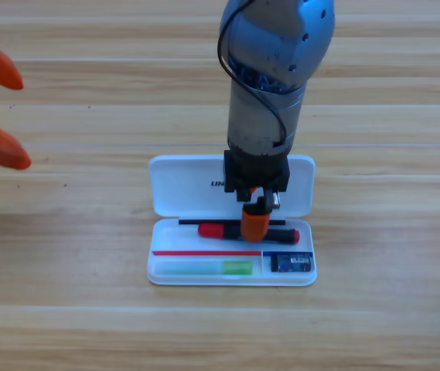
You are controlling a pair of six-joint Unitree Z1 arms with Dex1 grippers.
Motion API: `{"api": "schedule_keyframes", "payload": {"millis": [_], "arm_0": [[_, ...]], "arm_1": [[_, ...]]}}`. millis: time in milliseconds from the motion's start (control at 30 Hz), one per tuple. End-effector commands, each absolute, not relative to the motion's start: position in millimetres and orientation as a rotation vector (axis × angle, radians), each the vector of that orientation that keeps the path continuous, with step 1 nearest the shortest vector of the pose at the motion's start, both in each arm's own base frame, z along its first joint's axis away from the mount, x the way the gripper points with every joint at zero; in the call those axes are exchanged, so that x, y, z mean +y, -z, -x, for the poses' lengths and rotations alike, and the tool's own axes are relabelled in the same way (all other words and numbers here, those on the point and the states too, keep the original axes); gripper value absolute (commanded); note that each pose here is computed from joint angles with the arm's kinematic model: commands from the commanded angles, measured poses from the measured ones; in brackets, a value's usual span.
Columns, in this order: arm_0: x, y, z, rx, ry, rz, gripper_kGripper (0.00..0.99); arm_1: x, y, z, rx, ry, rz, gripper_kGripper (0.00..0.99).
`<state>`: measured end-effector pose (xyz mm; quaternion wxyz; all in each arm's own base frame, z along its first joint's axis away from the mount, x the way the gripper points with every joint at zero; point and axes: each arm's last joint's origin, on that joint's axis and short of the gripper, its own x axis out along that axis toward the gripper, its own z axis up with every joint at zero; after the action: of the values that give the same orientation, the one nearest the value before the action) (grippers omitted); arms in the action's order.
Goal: Clean up eraser and pencils
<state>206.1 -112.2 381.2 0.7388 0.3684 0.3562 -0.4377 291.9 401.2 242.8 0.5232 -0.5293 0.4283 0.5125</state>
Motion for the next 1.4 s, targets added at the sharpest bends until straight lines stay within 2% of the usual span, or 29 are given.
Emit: {"api": "schedule_keyframes", "payload": {"millis": [33,133,300,400,467,567,700,800,900,1067,1200,1400], "arm_0": [[-106,-373,-205,0.802,0.949,-0.786,0.99],[-101,-377,-209,0.78,0.921,-0.763,0.99],[-93,-380,-233,0.74,0.861,-0.71,0.99],[-92,-379,-259,0.733,0.853,-0.672,0.985],[-97,-374,-279,0.732,0.862,-0.656,0.963],[-108,-359,-316,0.767,0.89,-0.633,0.916],[-121,-322,-356,0.838,0.95,-0.613,0.833],[-129,-295,-373,0.866,0.982,-0.636,0.778],[-141,-274,-384,0.891,1.008,-0.646,0.744],[-153,-251,-393,0.894,1.082,-0.666,0.42],[-159,-240,-395,0.883,1.126,-0.695,0.005],[-169,-225,-391,0.879,1.14,-0.71,0.0]], "arm_1": [[400,-254,-275,1.055,-1.275,1.262,0.838],[378,-303,-240,1.033,-1.376,1.182,0.85],[314,-393,-175,0.88,-1.495,1.046,0.864],[282,-421,-155,0.831,-1.477,0.971,0.904],[260,-433,-150,0.79,-1.428,0.902,0.905],[225,-433,-143,0.702,-1.362,0.785,0.928],[185,-417,-120,0.561,-1.315,0.675,0.937],[175,-409,-112,0.566,-1.344,0.625,0.939],[174,-401,-118,0.605,-1.392,0.573,0.939],[176,-394,-118,0.615,-1.418,0.566,0.939],[175,-392,-118,0.622,-1.421,0.568,0.94],[176,-391,-118,0.621,-1.431,0.562,0.943]]}}
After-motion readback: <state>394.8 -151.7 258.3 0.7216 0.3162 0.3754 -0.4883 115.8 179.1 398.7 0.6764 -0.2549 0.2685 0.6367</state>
